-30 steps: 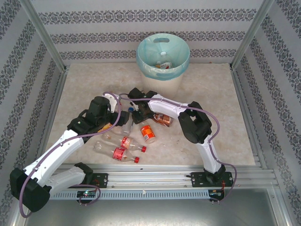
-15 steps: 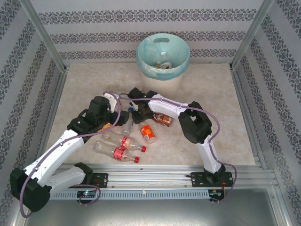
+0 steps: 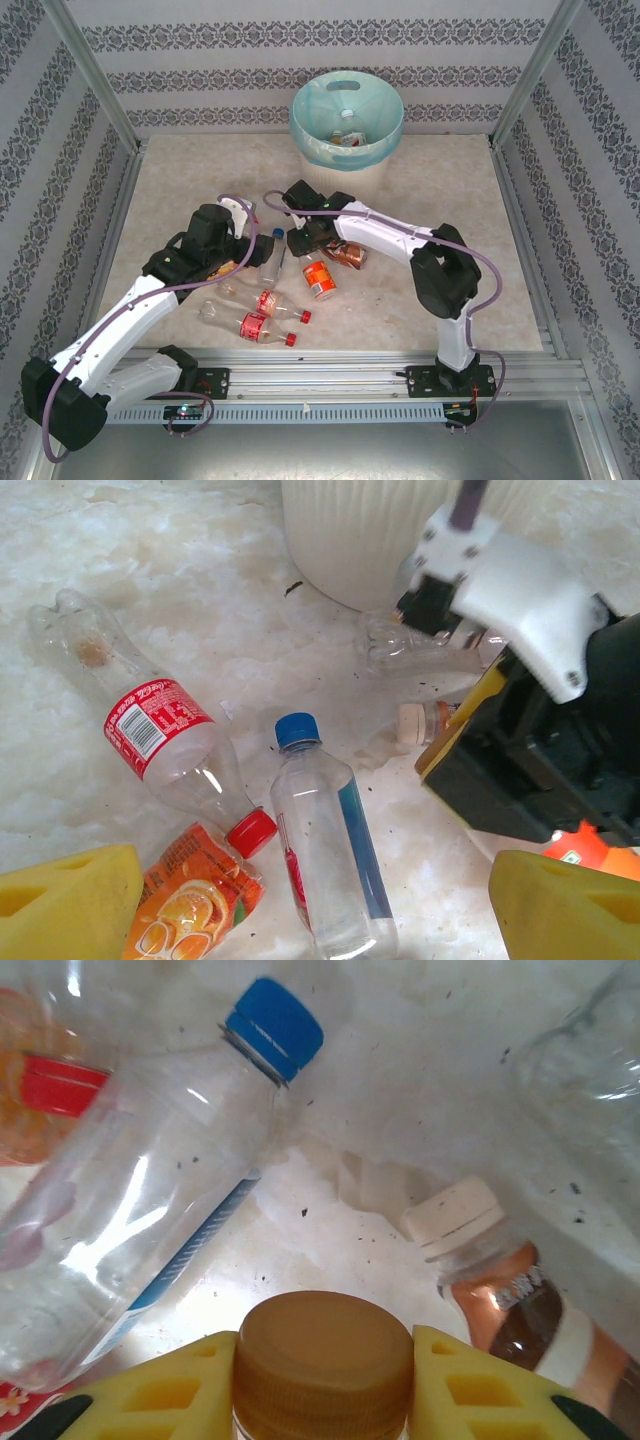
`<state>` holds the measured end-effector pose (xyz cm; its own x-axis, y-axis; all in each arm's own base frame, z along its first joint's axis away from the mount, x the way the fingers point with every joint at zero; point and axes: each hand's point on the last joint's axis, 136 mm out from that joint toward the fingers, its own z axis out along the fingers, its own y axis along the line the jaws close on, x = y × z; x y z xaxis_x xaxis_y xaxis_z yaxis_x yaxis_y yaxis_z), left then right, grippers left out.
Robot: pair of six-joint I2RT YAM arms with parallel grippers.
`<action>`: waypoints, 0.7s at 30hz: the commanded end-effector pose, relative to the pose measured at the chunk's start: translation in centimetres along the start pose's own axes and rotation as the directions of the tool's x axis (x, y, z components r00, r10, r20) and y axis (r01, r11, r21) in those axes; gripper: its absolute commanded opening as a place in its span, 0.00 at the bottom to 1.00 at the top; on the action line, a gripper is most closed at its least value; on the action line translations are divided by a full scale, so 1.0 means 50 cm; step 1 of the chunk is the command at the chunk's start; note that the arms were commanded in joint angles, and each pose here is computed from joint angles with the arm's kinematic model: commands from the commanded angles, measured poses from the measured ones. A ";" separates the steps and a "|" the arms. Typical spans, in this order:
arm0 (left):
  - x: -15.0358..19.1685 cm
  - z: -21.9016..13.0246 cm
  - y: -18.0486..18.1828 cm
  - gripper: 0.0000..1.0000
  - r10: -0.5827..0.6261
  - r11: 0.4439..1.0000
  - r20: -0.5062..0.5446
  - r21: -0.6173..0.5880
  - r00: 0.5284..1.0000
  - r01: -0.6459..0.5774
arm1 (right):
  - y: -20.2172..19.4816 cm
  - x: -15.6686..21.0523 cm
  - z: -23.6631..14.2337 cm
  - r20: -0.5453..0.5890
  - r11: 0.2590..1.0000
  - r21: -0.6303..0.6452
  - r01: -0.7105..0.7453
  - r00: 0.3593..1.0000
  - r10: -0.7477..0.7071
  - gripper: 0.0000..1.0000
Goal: Put the plastic bottles in the bin
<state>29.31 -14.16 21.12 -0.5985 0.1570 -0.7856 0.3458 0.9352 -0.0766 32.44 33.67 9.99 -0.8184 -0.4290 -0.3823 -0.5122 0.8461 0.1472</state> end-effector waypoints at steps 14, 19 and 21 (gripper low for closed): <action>-0.195 -0.059 -0.034 0.90 0.043 0.997 0.233 0.060 0.971 -0.059 | 0.022 -0.135 -0.354 0.484 0.998 0.018 0.055 0.873 -0.056 0.22; -0.266 -0.070 -0.062 0.90 0.051 0.990 0.285 0.114 0.957 -0.087 | 0.006 -0.198 -0.519 0.678 0.996 0.075 0.046 0.731 -0.084 0.22; -0.292 -0.073 -0.075 0.89 0.039 0.986 0.301 0.144 0.953 -0.086 | -0.008 -0.222 -0.579 0.741 0.995 0.093 0.024 0.666 -0.086 0.21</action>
<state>33.46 -17.78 32.00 -0.4108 0.1175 -0.9041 0.4476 0.8899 -0.0877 33.08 30.66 34.18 -0.4669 -0.2066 -0.8598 -0.5471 0.8314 0.0974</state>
